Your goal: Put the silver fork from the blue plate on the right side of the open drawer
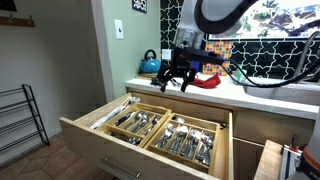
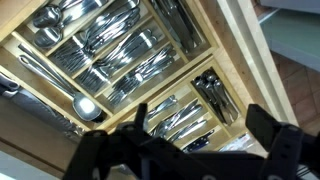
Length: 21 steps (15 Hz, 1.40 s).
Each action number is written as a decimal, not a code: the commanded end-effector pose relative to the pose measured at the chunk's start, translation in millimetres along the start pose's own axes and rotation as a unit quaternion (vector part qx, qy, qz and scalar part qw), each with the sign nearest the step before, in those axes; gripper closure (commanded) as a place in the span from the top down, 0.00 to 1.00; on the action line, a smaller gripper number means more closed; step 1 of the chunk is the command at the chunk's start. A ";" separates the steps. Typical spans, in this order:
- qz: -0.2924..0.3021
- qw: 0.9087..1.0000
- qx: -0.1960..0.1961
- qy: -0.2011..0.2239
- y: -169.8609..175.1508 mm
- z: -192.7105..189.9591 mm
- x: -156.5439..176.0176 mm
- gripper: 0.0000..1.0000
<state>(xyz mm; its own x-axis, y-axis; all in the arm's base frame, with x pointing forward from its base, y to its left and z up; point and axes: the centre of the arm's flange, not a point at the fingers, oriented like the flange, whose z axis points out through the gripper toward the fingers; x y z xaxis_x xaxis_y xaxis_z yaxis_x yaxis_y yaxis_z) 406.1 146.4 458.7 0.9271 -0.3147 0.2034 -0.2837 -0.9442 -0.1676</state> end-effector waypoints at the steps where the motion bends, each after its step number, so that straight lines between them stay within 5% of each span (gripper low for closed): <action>1: 0.081 0.996 -0.011 0.040 12.9 6.4 40.7 1.00; 14: 0.179 0.969 -0.013 0.171 63.3 10.9 179.1 1.00; 19: 0.179 0.964 -0.031 0.195 85.6 28.2 216.8 1.00; 21: 0.177 0.967 -0.027 0.184 90.8 19.6 204.3 1.00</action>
<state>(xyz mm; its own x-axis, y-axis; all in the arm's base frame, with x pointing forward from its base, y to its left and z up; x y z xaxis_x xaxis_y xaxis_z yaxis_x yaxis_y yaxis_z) 574.7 -1.8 466.2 0.6235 -0.6225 0.4730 -0.5885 -0.7720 -0.2402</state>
